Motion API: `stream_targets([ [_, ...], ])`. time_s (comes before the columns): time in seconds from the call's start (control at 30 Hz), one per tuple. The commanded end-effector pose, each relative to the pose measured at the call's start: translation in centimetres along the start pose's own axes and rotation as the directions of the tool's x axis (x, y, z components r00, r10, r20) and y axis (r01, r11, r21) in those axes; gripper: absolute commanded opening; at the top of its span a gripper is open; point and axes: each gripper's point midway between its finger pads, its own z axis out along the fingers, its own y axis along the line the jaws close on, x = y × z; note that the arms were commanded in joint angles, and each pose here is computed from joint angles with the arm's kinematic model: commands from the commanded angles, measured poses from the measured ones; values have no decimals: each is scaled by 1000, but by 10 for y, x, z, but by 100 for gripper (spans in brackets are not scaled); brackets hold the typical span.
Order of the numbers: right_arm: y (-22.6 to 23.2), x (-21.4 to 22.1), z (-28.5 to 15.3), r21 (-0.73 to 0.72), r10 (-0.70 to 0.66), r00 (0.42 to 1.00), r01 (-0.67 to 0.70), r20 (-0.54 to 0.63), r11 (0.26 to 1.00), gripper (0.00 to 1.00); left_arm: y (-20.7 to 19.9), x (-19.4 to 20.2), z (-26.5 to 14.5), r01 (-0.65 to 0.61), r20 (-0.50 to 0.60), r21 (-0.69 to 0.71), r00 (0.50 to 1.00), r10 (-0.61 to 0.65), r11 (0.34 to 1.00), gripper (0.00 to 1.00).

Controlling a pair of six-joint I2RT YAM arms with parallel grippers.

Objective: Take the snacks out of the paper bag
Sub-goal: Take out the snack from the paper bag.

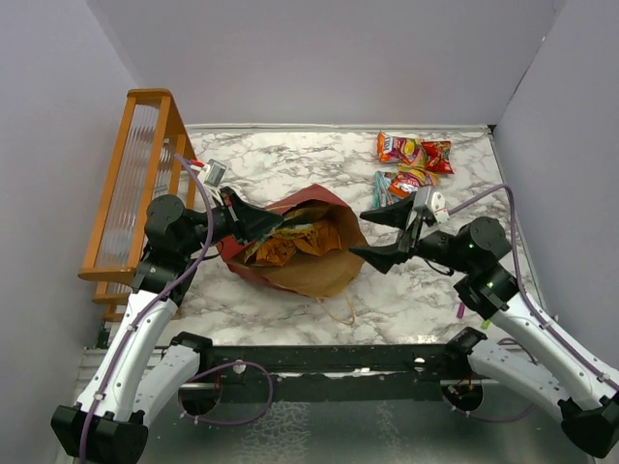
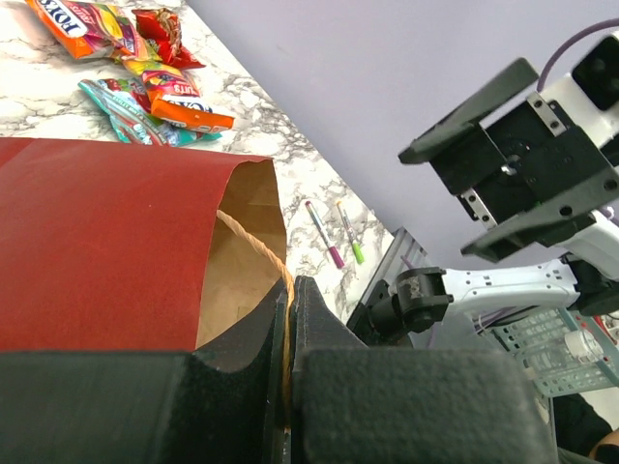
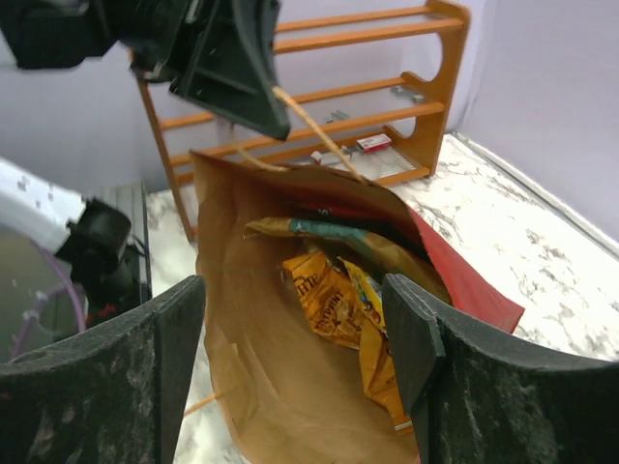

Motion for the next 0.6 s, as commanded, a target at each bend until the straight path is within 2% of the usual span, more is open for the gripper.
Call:
stream_targets([
  [0.0,22,33,12,-128,-165,979,151,-116,980,71,-12,-11,-1,-28,27,33,999,27,999,0],
  [0.1,28,58,29,-147,-307,932,282,-190,948,69,-11,-11,-1,-27,25,24,999,26,999,0],
  [0.2,43,85,46,-226,-472,852,425,-227,877,71,-10,-12,-1,-27,21,15,999,27,1000,0],
  [0.27,34,106,58,-229,-540,795,491,-275,840,72,-11,-12,-2,-26,22,13,999,25,1000,0],
  [0.43,-12,155,83,-214,-635,627,615,-451,759,73,-11,-12,-2,-26,19,7,999,26,1000,0],
  [0.57,-37,184,96,-228,-697,506,701,-507,675,72,-12,-12,-3,-30,20,4,999,30,1000,0],
])
